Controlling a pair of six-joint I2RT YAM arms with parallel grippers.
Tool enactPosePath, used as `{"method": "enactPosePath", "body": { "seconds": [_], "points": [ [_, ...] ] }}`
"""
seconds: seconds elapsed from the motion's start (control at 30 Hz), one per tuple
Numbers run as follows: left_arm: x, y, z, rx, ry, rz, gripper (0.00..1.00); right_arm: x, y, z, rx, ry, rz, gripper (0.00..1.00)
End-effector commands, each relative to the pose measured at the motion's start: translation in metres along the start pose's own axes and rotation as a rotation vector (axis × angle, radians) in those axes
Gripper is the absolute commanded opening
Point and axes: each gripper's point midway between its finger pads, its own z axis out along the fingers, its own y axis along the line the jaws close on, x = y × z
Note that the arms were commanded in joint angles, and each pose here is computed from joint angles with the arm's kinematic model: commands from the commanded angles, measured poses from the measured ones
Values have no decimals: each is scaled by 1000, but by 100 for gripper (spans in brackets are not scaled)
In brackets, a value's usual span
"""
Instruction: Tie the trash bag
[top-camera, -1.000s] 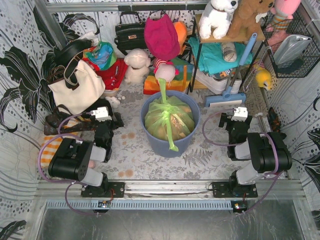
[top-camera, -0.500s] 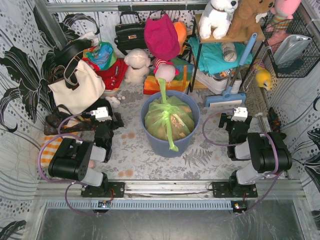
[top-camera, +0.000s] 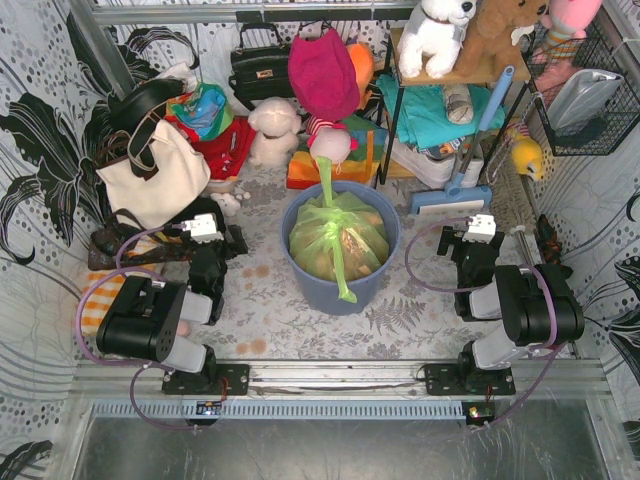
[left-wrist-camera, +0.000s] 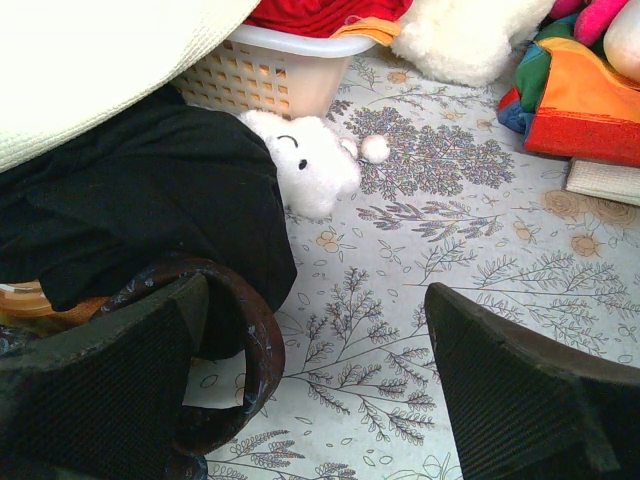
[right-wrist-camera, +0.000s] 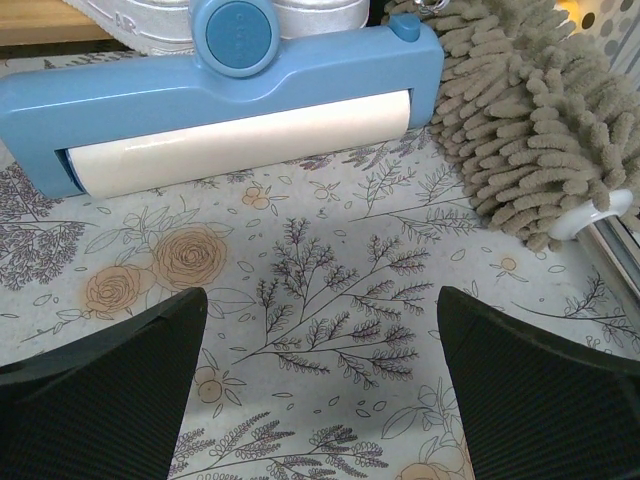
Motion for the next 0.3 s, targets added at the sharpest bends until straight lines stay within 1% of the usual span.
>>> {"method": "enactPosePath", "body": {
  "seconds": [0.0, 0.27],
  "points": [
    [-18, 1, 7, -8, -58, -15, 98, -12, 2, 4, -9, -36, 29, 97],
    [-18, 0, 7, -5, -59, -14, 98, -12, 2, 4, -8, -37, 29, 97]
  ]
}}
